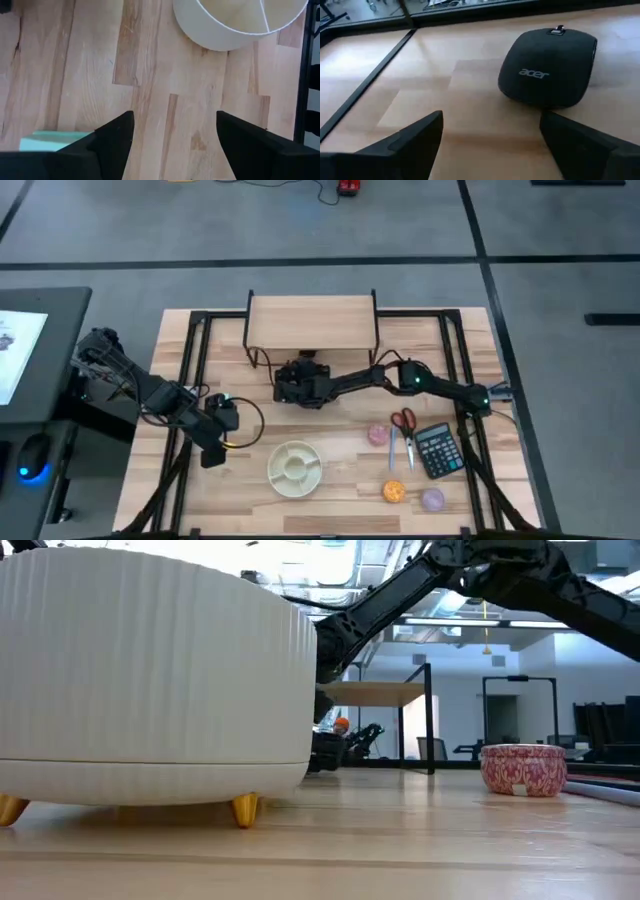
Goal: Stock shelves
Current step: Remove the black mouse from under the shelf
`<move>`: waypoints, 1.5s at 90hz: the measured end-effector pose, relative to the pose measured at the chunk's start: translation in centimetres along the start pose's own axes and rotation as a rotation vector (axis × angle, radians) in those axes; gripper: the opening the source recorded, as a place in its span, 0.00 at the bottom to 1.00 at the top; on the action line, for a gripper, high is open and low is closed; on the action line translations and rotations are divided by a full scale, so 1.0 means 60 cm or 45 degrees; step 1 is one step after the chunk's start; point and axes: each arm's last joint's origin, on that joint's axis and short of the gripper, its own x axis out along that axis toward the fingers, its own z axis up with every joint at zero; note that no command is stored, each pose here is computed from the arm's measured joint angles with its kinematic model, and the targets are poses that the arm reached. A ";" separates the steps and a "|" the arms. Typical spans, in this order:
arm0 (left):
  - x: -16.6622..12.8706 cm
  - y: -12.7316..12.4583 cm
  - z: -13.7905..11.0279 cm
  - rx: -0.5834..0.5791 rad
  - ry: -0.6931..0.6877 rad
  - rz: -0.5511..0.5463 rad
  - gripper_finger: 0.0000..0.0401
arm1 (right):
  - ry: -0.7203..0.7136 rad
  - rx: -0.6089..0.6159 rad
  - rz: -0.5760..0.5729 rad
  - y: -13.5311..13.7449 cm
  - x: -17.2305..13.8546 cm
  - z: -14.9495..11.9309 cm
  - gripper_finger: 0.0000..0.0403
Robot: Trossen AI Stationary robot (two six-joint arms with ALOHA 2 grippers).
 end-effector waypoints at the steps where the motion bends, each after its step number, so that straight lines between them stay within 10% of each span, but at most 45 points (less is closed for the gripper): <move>1: 0.000 0.000 0.000 0.000 -0.001 0.001 0.64 | 0.001 0.001 -0.002 -0.001 0.002 0.001 0.81; 77: 0.000 0.000 0.001 0.059 -0.012 0.006 0.64 | -0.018 0.004 -0.095 -0.021 0.052 0.026 0.77; 135: 0.000 -0.001 0.001 0.050 -0.016 0.001 0.64 | -0.019 0.004 -0.145 -0.031 0.051 0.023 0.25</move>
